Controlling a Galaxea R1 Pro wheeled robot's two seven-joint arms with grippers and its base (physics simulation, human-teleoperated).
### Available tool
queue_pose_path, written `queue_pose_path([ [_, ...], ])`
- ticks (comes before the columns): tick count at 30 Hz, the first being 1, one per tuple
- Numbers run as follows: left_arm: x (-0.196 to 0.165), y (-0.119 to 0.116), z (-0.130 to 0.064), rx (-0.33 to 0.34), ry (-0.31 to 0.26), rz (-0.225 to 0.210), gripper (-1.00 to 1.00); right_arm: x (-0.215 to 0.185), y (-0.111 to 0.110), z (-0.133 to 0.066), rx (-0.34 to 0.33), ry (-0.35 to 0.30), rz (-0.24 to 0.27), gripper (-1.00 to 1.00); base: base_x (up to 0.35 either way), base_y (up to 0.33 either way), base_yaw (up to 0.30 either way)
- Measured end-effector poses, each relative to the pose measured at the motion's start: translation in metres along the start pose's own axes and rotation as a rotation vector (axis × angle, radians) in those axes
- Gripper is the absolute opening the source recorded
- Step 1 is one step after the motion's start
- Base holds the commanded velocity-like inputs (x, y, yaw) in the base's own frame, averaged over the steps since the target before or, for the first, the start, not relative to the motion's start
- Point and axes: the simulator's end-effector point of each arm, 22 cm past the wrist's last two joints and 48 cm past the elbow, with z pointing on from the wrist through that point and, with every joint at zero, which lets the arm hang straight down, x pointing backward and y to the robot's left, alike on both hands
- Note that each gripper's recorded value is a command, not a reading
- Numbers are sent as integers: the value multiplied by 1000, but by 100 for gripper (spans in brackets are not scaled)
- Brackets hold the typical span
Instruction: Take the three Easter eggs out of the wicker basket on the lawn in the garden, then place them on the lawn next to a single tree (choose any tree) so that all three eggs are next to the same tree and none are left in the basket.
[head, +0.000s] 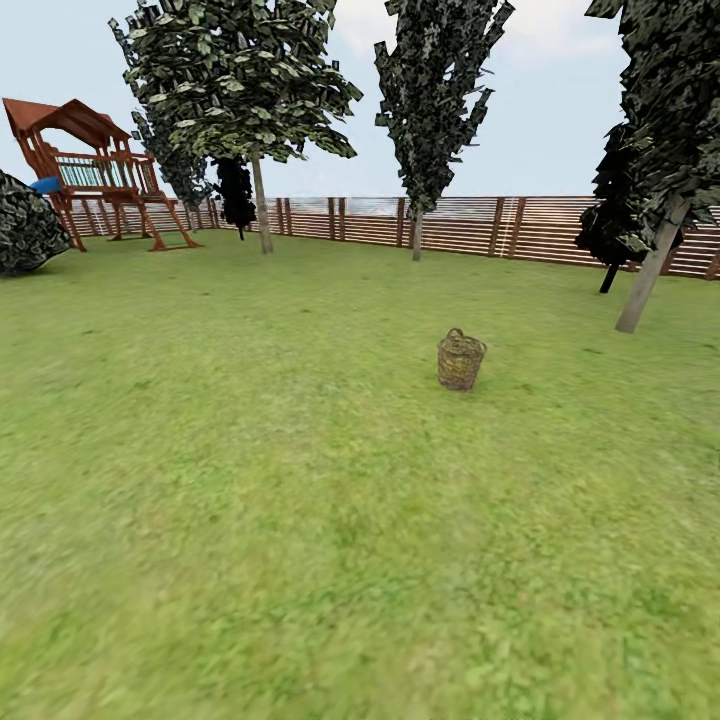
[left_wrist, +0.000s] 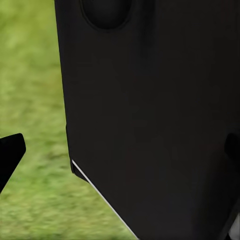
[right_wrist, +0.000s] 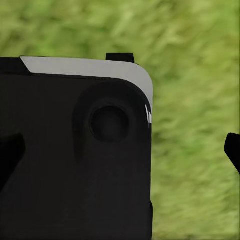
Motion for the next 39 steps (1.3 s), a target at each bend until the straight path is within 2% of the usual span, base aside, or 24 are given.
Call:
queue_pose_path([
  [12, 0, -3, 0, 8, -1, 1, 100, 0, 0, 0, 0, 0, -2, 100, 0, 0, 0],
  [20, -17, 5, 0, -2, -26, 3, 100, -4, 15, 0, -25, -10, 6, 100, 102, 48, -11],
  [23, -25, 12, 0, -12, -35, 4, 100, -4, 18, 0, -28, -11, 8, 100, 283, 107, -189],
  [34, -31, 7, -1, -10, -48, 9, 100, -10, 14, 0, -22, -23, 15, 100, 295, 101, -263],
  [39, -59, 1, -3, 3, -110, 12, 100, -11, 12, 0, -18, -27, 34, 100, 62, 14, -269],
])
